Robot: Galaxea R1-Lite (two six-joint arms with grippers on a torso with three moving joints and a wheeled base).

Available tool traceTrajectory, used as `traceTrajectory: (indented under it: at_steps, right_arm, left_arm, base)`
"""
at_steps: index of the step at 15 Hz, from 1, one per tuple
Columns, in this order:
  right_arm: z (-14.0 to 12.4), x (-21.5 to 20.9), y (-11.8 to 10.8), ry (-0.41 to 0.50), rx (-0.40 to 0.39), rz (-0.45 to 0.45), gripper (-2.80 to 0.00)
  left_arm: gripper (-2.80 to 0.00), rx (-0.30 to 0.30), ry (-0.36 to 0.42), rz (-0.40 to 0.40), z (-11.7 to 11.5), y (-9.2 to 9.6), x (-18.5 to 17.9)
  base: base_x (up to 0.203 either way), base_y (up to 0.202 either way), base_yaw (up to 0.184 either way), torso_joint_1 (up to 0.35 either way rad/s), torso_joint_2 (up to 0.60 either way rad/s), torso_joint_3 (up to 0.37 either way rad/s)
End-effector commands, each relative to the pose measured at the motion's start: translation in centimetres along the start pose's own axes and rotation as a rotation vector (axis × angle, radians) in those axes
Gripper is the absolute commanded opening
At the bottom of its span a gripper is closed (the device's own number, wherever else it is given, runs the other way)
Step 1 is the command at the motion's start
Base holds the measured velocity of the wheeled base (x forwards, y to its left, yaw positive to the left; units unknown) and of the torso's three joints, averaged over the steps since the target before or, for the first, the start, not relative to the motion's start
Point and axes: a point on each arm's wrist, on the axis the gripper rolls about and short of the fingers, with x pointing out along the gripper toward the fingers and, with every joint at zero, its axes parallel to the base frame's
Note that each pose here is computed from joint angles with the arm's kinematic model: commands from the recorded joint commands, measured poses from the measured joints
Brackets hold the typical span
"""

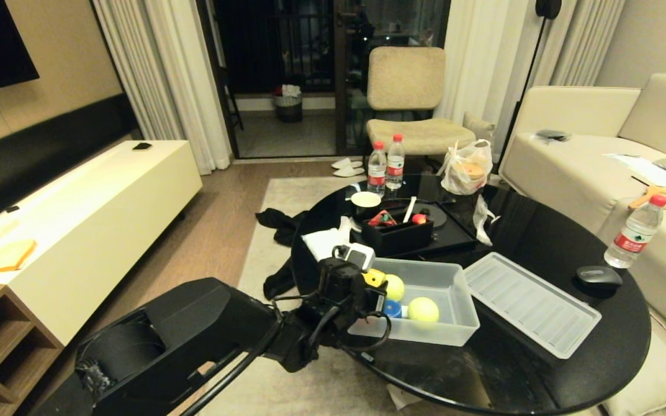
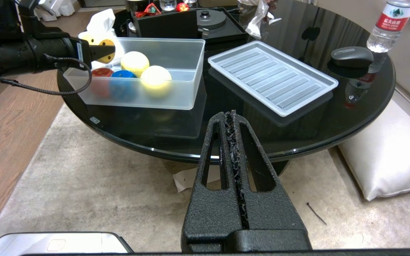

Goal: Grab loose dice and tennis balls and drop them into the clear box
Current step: Put the toys in the box

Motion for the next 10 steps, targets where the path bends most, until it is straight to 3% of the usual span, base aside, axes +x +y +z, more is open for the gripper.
traceTrajectory:
  at_steps: [1, 3, 6, 10]
  right_arm:
    - [0.0, 0.0, 0.0, 0.002, 0.000, 0.000, -2.80]
    - [0.0, 0.0, 0.0, 0.000, 0.000, 0.000, -2.80]
    - [0.0, 0.0, 0.0, 0.002, 0.000, 0.000, -2.80]
    - [0.0, 0.0, 0.0, 0.001, 0.000, 0.000, -2.80]
  left_arm:
    - [-2.80, 0.001, -0.013, 0.002, 0.2, 0.0, 0.1]
    - [-2.80, 0.004, -0.027, 0.003, 0.7, -0.1, 0.2]
    - [-2.80, 0.056, -0.020, 0.005, 0.5, -0.1, 0.3]
    - [-2.80, 0.108, 0.036, 0.006, -0.8, 0.0, 0.5]
  base:
    - [0.000, 0.000, 0.000, 0.000, 0.00, 0.000]
    - [0.000, 0.000, 0.000, 0.000, 0.00, 0.000]
    - [0.000, 0.000, 0.000, 0.000, 0.00, 0.000]
    - [0.000, 0.000, 0.000, 0.000, 0.00, 0.000]
